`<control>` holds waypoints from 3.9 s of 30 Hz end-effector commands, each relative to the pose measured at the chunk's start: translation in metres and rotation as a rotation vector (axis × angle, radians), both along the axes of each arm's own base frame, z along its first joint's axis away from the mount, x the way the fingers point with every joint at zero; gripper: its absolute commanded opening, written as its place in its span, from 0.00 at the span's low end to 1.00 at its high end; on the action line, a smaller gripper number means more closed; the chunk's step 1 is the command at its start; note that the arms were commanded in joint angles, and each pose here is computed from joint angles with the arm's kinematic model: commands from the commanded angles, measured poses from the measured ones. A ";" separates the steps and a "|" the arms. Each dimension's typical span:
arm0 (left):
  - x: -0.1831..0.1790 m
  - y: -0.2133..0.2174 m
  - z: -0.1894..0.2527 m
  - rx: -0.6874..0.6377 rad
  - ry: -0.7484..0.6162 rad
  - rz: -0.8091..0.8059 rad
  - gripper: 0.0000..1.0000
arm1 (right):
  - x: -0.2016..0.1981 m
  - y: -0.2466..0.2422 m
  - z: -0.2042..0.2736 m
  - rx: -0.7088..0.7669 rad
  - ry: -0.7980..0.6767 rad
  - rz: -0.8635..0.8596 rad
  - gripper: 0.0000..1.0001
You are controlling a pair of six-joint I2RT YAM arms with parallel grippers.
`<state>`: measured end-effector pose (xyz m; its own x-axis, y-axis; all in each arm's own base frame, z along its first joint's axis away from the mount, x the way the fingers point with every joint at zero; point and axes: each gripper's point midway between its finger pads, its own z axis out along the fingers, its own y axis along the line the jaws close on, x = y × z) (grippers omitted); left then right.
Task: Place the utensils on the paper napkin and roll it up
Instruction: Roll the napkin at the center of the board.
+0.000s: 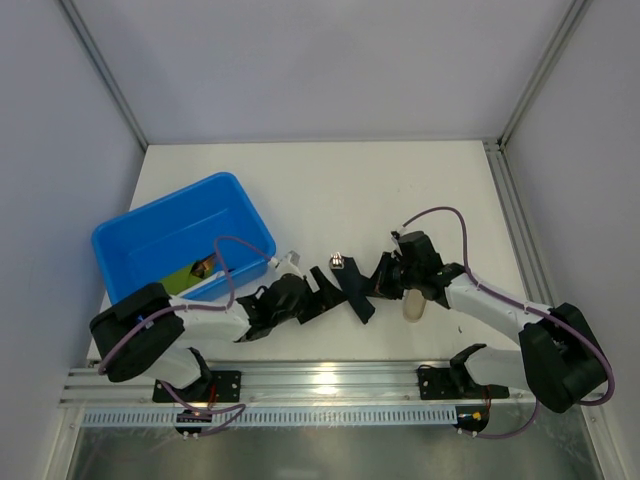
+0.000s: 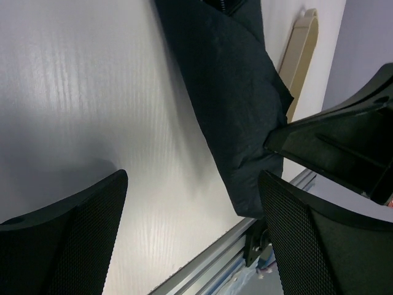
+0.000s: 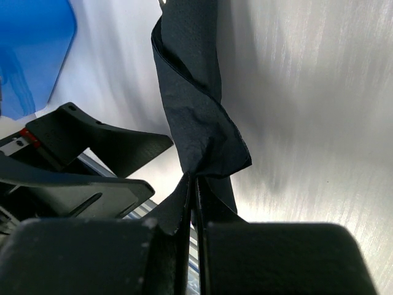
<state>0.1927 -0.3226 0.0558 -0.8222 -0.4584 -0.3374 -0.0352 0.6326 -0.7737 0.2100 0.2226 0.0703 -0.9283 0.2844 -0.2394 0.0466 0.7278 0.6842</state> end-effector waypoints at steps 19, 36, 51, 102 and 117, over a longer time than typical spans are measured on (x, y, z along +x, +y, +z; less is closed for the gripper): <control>-0.003 -0.033 -0.036 -0.302 0.331 0.280 0.89 | 0.013 0.011 0.031 0.063 -0.072 0.001 0.04; 0.006 -0.032 -0.068 -0.316 0.337 0.377 0.89 | 0.009 0.008 0.028 0.067 -0.065 -0.012 0.04; 0.025 -0.018 -0.092 -0.286 0.335 0.435 0.87 | 0.007 0.005 0.020 0.043 -0.054 -0.015 0.04; 0.025 -0.019 -0.130 -0.348 0.306 0.327 0.41 | 0.006 -0.009 0.008 -0.030 -0.051 -0.040 0.04; 0.036 -0.019 -0.134 -0.379 0.272 0.298 0.03 | 0.005 -0.012 0.005 -0.046 -0.052 -0.041 0.04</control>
<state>0.2492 -0.3963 0.0389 -0.7391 -0.6718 0.0483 -0.1217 0.0626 -0.9906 0.2192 0.2105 0.0694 -0.9006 0.3267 -0.2868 0.0689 0.7587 0.6478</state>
